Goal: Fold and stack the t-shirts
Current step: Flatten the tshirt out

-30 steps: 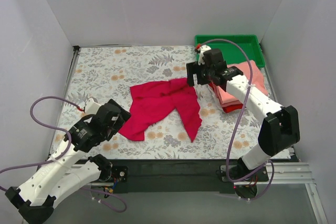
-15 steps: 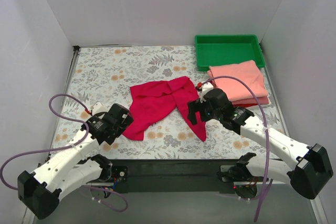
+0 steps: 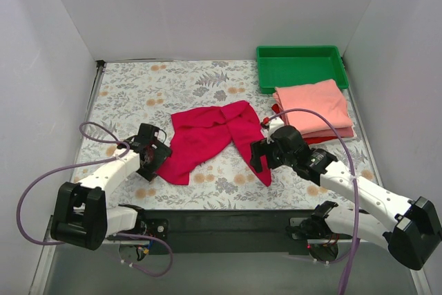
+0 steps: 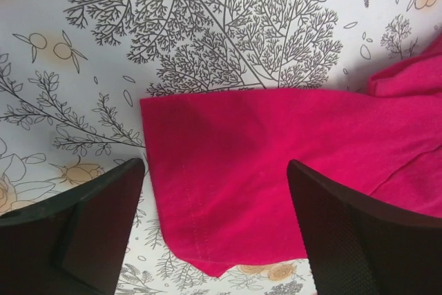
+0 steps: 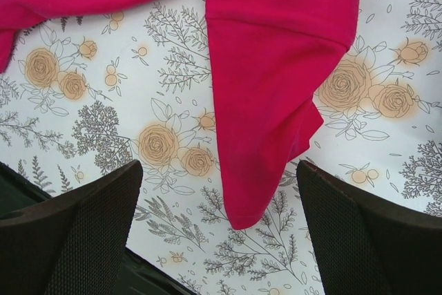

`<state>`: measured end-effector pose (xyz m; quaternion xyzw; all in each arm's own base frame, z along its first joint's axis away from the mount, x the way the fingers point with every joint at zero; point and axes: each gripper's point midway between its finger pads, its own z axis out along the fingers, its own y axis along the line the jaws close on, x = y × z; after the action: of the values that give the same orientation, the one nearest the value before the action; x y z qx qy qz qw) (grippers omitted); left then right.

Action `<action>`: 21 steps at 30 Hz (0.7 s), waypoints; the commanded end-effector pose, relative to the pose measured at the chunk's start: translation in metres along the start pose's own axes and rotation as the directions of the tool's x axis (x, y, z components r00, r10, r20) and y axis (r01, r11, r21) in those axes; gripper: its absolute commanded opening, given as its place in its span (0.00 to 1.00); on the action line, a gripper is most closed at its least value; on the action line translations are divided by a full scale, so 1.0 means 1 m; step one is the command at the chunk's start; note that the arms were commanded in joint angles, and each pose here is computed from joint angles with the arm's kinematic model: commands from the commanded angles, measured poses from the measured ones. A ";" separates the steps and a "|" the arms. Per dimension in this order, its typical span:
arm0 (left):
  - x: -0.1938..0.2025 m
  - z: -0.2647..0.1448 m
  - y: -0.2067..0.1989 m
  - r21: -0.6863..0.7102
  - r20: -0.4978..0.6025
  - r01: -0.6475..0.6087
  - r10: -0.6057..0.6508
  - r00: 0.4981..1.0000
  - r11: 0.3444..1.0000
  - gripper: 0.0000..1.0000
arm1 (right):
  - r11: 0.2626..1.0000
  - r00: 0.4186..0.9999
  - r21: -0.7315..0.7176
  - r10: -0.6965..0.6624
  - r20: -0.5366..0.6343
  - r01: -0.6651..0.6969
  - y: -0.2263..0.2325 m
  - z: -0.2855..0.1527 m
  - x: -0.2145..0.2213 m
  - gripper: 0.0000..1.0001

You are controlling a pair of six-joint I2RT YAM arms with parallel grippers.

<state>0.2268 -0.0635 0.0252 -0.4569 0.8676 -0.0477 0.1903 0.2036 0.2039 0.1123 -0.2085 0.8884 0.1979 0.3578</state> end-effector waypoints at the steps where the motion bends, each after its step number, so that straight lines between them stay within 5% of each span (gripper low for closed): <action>1: 0.012 0.011 0.003 -0.002 -0.057 -0.033 0.033 0.998 0.999 0.79 | 1.000 0.999 0.012 0.009 0.040 -0.009 -0.001 -0.004 -0.006 0.98; 5: 0.018 0.018 0.010 -0.022 -0.078 -0.043 0.041 0.996 0.999 0.49 | 0.999 0.999 0.029 0.015 0.041 -0.016 -0.005 -0.004 -0.004 0.98; 6: 0.019 0.018 0.011 -0.021 -0.083 -0.044 0.043 0.996 0.999 0.27 | 0.999 0.999 0.030 0.015 0.043 -0.016 -0.005 -0.004 -0.005 0.98; 9: 0.019 0.019 0.008 -0.010 -0.084 -0.070 0.069 0.994 0.997 0.00 | 0.999 0.999 0.040 0.009 0.046 -0.011 -0.006 -0.003 -0.008 0.98; 21: -0.029 -0.018 -0.025 0.086 0.111 -0.034 0.024 0.994 0.996 0.00 | 0.988 0.995 0.119 -0.088 -0.049 0.094 0.006 0.042 -0.024 0.95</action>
<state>0.2357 -0.0639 0.0249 -0.4330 0.8763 -0.0539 0.2043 0.2197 0.2181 0.0940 -0.2228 0.9045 0.1471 0.3325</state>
